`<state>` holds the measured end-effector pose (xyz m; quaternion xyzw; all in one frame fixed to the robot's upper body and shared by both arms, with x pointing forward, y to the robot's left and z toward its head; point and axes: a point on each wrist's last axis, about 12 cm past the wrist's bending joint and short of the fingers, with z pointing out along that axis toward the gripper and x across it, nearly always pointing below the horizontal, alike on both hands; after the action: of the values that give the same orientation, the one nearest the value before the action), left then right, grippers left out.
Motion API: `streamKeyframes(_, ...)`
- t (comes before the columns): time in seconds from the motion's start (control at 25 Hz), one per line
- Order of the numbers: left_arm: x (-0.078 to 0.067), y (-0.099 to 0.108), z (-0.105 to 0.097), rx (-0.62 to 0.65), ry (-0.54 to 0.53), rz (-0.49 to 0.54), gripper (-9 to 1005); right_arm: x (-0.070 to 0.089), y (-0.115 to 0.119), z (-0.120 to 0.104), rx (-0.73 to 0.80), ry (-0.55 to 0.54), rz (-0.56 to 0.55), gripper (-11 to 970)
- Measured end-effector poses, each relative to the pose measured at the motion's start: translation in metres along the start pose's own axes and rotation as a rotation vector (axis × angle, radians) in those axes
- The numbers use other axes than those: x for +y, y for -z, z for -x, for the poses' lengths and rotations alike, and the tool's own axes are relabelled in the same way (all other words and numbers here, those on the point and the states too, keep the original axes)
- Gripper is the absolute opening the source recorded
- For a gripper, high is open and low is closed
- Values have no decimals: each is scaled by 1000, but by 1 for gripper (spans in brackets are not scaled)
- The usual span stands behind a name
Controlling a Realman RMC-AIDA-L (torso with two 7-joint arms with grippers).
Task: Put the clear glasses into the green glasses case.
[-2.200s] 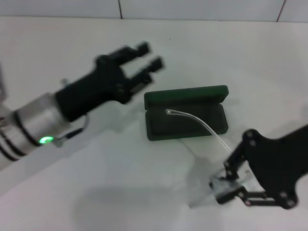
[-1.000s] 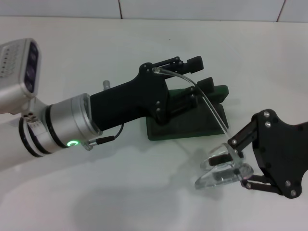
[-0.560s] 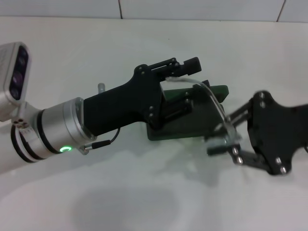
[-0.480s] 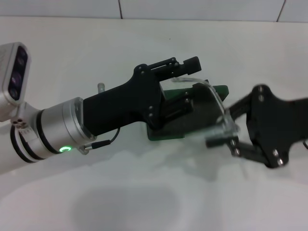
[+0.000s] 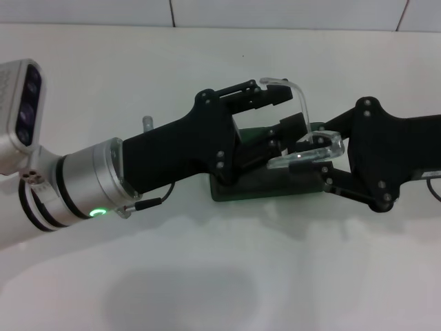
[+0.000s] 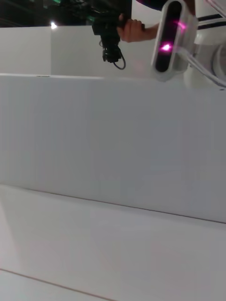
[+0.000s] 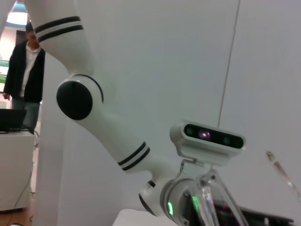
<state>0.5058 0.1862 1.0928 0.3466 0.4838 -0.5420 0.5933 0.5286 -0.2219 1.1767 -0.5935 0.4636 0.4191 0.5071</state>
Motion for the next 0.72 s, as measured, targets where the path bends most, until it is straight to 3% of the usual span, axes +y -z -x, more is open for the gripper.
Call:
streamKeyframes(0.52, 10, 6, -7, 49, -20, 106, 514, 14, 18, 11, -96, 27, 63, 118)
streamKeyframes(0.72, 11, 4, -4, 31, -25, 111, 514, 15, 10, 9, -97, 2, 108, 118)
